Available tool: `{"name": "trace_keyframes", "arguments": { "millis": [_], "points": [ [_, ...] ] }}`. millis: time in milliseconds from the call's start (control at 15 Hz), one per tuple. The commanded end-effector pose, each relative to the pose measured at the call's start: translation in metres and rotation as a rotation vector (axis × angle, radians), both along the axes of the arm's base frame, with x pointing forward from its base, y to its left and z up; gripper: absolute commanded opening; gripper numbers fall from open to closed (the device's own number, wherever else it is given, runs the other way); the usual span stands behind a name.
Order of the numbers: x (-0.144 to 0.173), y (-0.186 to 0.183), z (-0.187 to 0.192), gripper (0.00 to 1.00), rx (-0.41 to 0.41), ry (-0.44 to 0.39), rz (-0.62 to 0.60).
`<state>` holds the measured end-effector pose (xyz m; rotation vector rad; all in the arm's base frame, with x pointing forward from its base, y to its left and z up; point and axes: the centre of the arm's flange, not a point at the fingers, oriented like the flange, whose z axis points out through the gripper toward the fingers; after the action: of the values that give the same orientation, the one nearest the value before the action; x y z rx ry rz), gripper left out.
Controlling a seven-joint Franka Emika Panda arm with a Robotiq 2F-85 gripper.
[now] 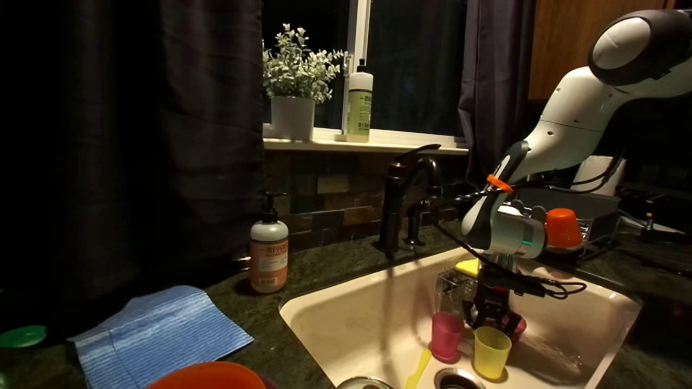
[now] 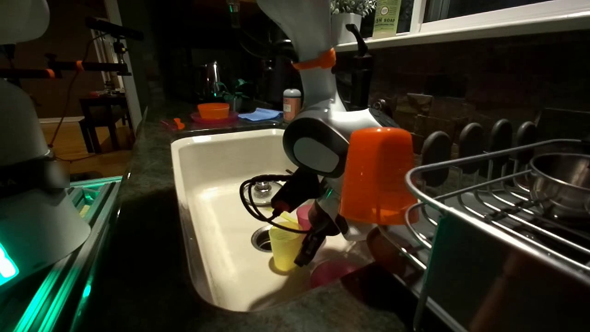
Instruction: Put the yellow cup on the dishrack.
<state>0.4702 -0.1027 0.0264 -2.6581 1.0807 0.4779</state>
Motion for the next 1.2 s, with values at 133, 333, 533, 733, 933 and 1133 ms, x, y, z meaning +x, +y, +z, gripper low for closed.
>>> {"name": "trace_keyframes", "arguments": {
  "millis": [133, 333, 533, 733, 933, 1133],
  "points": [
    [0.002, -0.004, -0.006, 0.48, 0.032, 0.015, -0.017],
    [0.002, -0.003, -0.009, 0.62, 0.04, 0.027, -0.02],
    [0.003, -0.001, -0.013, 0.84, 0.07, 0.053, -0.017],
    [0.005, 0.004, -0.016, 1.0, 0.138, 0.108, -0.016],
    [0.006, 0.005, -0.019, 1.0, 0.181, 0.147, -0.016],
    [0.006, 0.005, -0.023, 0.98, 0.208, 0.176, -0.015]
  ]
}}
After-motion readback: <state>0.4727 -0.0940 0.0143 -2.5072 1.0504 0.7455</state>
